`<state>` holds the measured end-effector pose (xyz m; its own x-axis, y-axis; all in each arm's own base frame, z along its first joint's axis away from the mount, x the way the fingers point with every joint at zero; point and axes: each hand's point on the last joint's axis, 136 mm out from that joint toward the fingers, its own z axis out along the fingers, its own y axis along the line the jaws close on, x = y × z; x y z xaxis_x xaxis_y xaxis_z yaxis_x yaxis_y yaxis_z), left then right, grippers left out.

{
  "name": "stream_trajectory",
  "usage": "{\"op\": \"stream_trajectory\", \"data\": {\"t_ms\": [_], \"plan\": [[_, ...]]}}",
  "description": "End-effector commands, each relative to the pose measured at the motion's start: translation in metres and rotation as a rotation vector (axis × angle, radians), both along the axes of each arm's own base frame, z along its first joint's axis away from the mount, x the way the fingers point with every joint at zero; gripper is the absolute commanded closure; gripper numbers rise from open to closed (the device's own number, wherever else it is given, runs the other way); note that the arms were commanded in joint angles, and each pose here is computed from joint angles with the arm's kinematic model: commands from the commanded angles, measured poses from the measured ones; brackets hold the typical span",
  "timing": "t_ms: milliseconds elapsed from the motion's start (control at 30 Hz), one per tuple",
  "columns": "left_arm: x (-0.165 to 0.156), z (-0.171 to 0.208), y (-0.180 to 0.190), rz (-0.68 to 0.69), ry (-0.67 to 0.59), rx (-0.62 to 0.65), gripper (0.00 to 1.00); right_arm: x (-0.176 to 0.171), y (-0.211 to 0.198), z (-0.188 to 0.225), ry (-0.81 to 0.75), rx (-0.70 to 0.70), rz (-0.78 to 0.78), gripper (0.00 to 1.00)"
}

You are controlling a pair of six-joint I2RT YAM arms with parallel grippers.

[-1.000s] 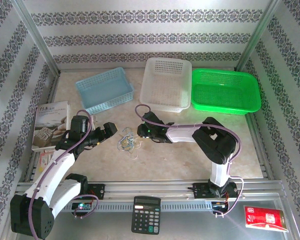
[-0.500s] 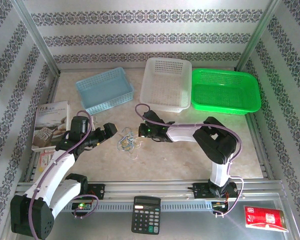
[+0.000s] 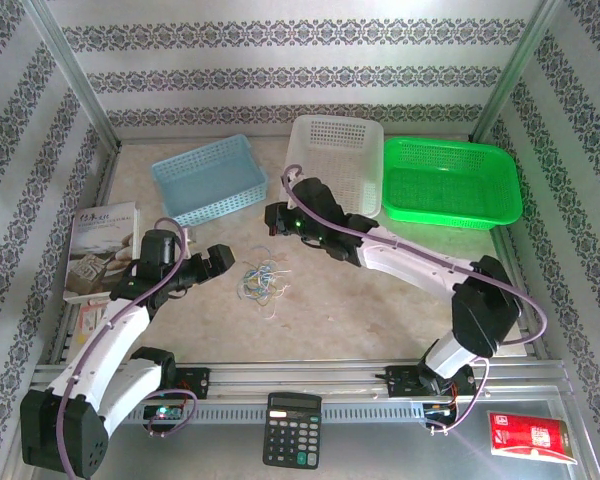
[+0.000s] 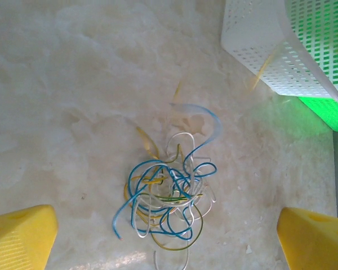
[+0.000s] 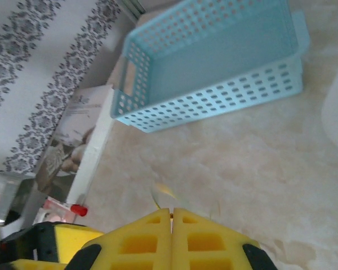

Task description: Untangle the cables

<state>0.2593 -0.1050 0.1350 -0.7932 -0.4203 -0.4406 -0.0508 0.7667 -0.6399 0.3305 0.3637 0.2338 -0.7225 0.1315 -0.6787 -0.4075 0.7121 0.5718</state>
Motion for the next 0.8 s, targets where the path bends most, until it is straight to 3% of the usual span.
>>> {"op": "stream_trajectory", "data": {"t_ms": [0,133,367,767], "plan": [[0.015,0.033,-0.010,-0.074,-0.156,0.015,0.00,-0.009,0.003,0.026,-0.040,0.005,0.048,1.00],[0.019,0.051,-0.017,-0.106,-0.240,0.005,0.00,-0.013,0.005,0.051,-0.077,0.037,0.064,1.00],[0.024,0.066,-0.020,-0.077,-0.265,-0.019,0.00,-0.024,-0.008,0.073,-0.113,0.055,0.052,1.00],[0.014,0.074,-0.026,-0.045,-0.242,-0.073,0.00,-0.021,-0.101,0.074,-0.153,0.028,-0.143,1.00]]}}
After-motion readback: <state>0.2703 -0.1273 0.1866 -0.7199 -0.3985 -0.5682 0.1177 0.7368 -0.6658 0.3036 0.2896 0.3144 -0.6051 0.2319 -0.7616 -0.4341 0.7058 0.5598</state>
